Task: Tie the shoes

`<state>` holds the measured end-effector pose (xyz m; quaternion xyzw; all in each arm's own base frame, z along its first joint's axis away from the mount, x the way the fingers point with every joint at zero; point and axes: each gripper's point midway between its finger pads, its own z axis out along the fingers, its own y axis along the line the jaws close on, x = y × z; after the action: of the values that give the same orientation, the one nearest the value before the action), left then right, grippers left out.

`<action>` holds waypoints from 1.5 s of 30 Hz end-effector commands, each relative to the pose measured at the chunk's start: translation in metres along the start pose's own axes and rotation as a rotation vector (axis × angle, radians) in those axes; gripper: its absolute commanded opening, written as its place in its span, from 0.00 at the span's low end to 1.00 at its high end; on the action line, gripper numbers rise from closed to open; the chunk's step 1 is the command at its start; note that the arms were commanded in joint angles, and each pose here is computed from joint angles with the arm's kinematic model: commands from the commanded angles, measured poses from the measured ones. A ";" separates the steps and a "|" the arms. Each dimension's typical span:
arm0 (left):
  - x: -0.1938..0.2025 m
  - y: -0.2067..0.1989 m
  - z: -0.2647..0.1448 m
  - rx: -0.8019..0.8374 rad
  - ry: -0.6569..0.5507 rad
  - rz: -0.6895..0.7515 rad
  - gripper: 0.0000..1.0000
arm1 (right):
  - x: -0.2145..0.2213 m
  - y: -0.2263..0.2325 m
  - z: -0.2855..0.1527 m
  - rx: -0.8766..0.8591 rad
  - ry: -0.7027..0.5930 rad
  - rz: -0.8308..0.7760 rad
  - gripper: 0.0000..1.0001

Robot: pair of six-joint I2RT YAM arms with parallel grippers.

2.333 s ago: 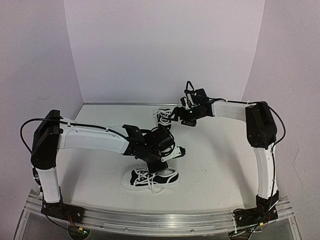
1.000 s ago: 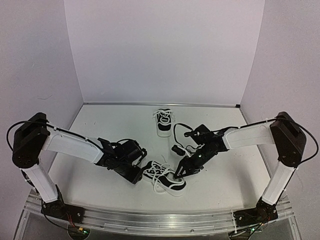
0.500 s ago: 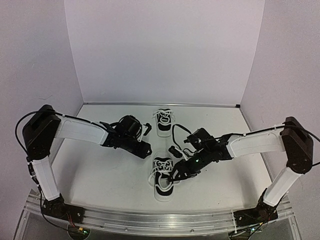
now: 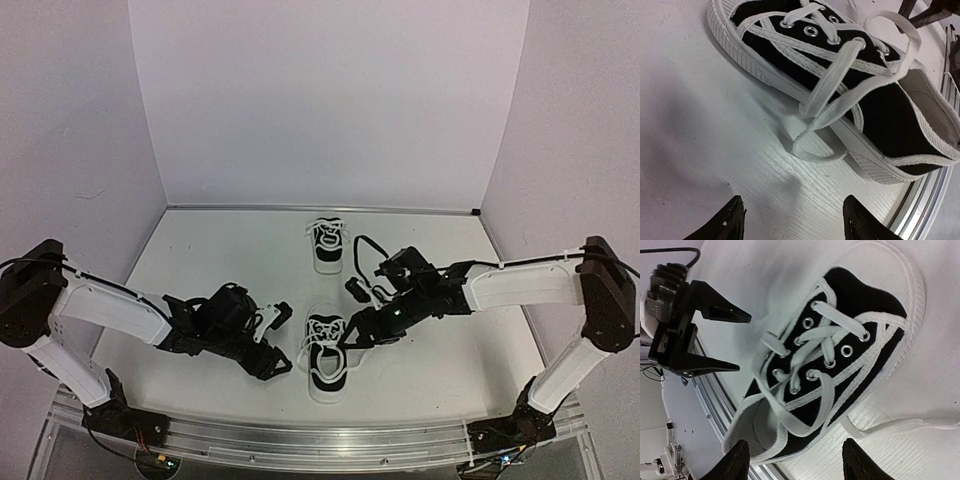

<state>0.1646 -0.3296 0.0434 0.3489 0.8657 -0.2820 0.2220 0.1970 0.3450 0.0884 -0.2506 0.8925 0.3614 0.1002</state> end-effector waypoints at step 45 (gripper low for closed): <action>-0.144 0.025 -0.009 -0.242 -0.722 -0.089 0.52 | -0.061 0.050 -0.034 -0.033 -0.171 -0.040 0.00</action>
<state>0.2457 -0.3844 0.0696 0.2429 0.8086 -0.2905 0.4503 0.2320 0.3339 0.0850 -0.1903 0.9319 0.2775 0.1355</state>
